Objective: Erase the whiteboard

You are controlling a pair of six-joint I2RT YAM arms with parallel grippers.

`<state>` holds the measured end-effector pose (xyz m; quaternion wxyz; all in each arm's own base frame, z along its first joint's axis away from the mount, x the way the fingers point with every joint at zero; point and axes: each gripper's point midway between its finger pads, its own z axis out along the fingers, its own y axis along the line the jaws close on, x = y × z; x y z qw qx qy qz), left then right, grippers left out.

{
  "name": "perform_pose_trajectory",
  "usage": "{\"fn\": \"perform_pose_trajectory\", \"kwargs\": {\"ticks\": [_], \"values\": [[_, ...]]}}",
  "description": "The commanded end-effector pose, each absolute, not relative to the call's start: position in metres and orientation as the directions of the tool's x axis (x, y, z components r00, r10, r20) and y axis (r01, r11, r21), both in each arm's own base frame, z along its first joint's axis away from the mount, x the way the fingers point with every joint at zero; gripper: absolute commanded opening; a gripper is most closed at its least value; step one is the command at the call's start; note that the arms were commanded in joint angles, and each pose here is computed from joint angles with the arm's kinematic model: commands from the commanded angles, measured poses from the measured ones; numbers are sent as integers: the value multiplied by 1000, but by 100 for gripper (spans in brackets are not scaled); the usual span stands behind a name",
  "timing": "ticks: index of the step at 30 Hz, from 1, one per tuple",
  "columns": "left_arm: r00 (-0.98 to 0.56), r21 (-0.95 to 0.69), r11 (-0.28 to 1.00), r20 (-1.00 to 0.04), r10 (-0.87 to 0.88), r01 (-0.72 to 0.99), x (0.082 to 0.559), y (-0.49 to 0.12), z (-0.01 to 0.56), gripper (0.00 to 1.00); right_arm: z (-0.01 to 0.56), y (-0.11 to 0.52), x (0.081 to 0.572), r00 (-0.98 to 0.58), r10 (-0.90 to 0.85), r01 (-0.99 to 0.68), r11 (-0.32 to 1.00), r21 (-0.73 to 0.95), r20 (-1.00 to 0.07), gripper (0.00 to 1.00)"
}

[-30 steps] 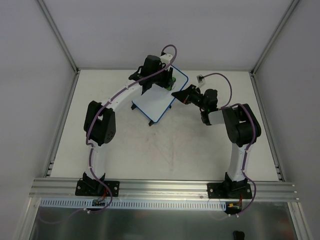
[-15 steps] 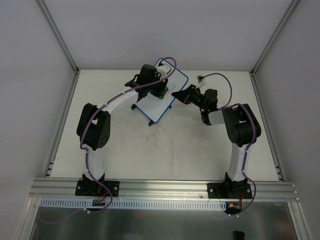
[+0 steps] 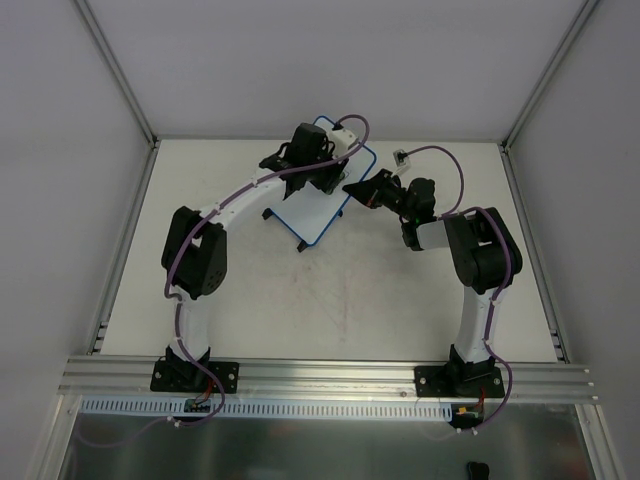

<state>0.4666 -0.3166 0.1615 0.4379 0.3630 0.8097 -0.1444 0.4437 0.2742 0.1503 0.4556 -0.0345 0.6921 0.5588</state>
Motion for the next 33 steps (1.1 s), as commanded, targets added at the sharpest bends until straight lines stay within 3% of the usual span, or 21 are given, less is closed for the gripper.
{"fn": "perform_pose_trajectory", "kwargs": {"ticks": [1, 9, 16, 22, 33], "values": [[-264, 125, 629, -832, 487, 768, 467, -344, 176, 0, 184, 298, 416, -503, 380, -728, 299, 617, -777, 0], [-186, 174, 606, -855, 483, 776, 482, -368, 195, 0, 184, 298, 416, -503, 380, -728, 299, 617, -777, 0], [-179, 223, 585, -816, 550, 779, 476, -362, 173, 0, 185, 298, 416, -501, 381, -728, 300, 616, -777, 0], [-256, 188, 559, -743, 618, 807, 445, -340, 121, 0, 184, 298, 416, -503, 381, -726, 299, 619, -776, 0], [-422, 127, 651, -666, 615, 748, 411, -299, 72, 0, 185, 297, 417, -501, 383, -726, 301, 618, -776, 0]]}}
